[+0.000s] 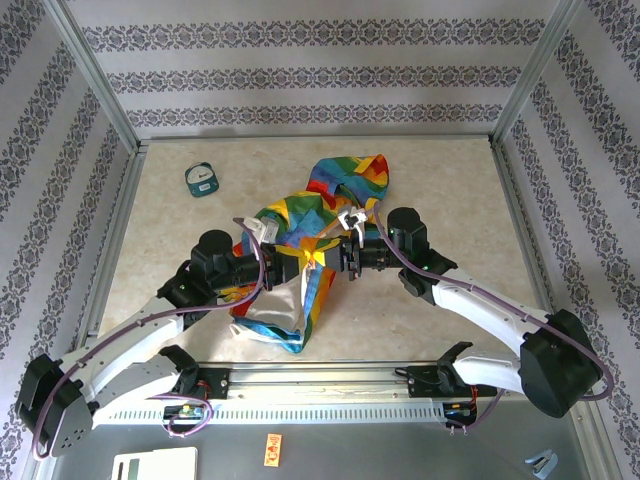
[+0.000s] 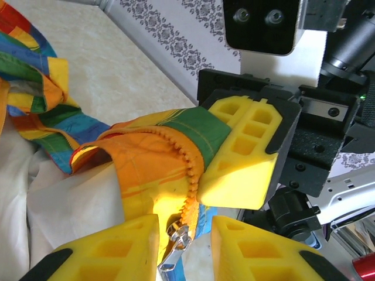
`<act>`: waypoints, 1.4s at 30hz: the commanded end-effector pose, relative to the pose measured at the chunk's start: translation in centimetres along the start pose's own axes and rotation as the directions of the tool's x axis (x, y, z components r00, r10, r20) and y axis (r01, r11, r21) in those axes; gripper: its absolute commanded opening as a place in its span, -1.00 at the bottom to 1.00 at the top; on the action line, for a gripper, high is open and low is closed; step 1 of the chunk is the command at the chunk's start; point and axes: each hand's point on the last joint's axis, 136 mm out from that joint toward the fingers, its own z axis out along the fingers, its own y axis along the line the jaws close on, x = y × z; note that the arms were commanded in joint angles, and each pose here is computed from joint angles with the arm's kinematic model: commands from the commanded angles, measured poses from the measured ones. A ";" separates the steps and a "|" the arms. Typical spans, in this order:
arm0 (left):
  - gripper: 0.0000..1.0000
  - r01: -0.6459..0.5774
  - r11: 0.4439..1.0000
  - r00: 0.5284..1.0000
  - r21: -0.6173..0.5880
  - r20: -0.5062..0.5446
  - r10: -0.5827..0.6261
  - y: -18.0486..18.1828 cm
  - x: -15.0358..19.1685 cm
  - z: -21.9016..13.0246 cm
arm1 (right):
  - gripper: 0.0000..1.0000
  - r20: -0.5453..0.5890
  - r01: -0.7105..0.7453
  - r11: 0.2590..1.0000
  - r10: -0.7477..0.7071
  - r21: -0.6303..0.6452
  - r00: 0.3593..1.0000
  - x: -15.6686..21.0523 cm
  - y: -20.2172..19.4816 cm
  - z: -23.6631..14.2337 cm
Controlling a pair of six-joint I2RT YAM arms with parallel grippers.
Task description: Zip up the jacket
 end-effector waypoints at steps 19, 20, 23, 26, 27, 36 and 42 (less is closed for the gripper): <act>-0.86 0.016 0.994 0.999 0.112 -0.042 -0.011 -1.2 1.8 1.3 | -1.00 0.048 0.074 0.997 -0.074 -0.010 0.996 -1.6 0.5 -0.2; -0.88 0.018 0.993 0.999 0.115 -0.048 -0.012 -1.2 1.9 1.3 | -1.00 0.049 0.074 0.997 -0.074 -0.009 0.996 -1.6 0.5 -0.2; -0.96 0.029 0.992 0.997 0.120 -0.076 -0.020 -1.3 2.4 1.3 | -1.00 0.050 0.076 0.997 -0.076 -0.005 0.996 -1.7 0.4 -0.2; -0.98 0.047 0.991 0.994 0.127 -0.104 -0.033 -1.4 2.9 1.4 | -1.00 0.051 0.078 0.997 -0.078 -0.003 0.996 -1.7 0.3 -0.2; -0.99 0.053 0.990 0.993 0.133 -0.112 -0.038 -1.5 3.1 1.4 | -1.00 0.053 0.080 0.997 -0.080 -0.003 0.995 -1.7 0.4 -0.2; -0.97 0.096 0.988 0.981 0.124 -0.178 -0.073 -1.5 4.8 1.5 | -1.00 0.076 0.095 0.994 -0.099 0.055 0.992 -1.9 -0.5 -0.4; -0.92 0.110 0.990 0.977 0.087 -0.194 -0.091 -0.8 6.0 1.3 | -1.00 0.097 0.098 0.988 -0.110 0.123 0.989 -2.3 -1.5 -0.8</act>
